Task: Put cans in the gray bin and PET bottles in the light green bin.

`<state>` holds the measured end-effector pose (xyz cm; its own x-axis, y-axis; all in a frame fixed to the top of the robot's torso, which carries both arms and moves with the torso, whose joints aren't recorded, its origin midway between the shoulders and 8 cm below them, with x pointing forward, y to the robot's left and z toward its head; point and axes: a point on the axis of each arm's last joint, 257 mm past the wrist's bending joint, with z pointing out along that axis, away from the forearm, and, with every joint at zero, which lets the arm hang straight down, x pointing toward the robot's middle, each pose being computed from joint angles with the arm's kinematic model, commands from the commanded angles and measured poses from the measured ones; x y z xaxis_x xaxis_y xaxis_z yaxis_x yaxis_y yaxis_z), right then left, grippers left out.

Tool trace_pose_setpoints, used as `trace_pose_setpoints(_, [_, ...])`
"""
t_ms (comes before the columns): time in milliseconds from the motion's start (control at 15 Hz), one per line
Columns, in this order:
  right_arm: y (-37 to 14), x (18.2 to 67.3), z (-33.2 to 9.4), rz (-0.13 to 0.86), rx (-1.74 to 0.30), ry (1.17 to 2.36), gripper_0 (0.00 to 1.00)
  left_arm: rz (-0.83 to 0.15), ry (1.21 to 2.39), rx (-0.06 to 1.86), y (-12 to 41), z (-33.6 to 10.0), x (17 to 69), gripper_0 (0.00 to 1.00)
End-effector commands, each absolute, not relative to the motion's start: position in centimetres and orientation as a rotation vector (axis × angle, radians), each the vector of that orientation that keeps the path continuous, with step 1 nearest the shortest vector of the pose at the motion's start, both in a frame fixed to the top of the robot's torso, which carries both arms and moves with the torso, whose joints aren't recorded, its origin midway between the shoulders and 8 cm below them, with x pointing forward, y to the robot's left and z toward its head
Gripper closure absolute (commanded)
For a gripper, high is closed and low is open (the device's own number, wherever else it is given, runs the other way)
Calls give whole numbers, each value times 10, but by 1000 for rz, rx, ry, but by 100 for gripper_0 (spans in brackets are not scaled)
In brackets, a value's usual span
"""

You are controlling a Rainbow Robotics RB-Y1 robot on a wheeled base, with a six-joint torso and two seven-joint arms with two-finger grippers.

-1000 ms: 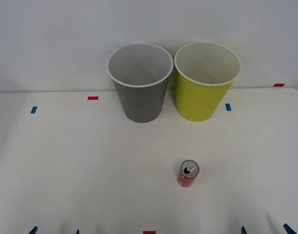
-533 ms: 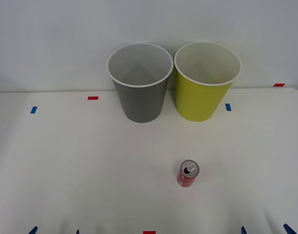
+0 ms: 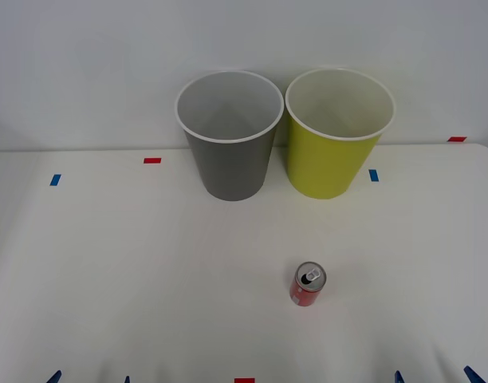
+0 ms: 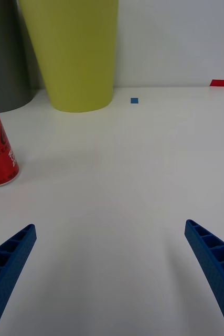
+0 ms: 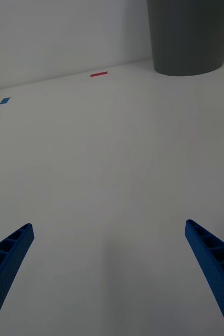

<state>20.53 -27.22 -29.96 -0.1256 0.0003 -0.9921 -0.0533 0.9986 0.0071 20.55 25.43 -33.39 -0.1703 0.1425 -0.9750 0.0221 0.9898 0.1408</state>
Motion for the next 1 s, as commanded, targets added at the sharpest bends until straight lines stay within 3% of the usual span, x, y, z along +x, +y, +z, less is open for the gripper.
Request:
trace_pose_setpoints(67, [-272,205,-300,46,-40,1696,1,107,1740,123,254,-334,205,0])
trace_pose_setpoints(1000, [-272,205,-300,46,-40,1696,1,107,1740,123,254,-334,205,0])
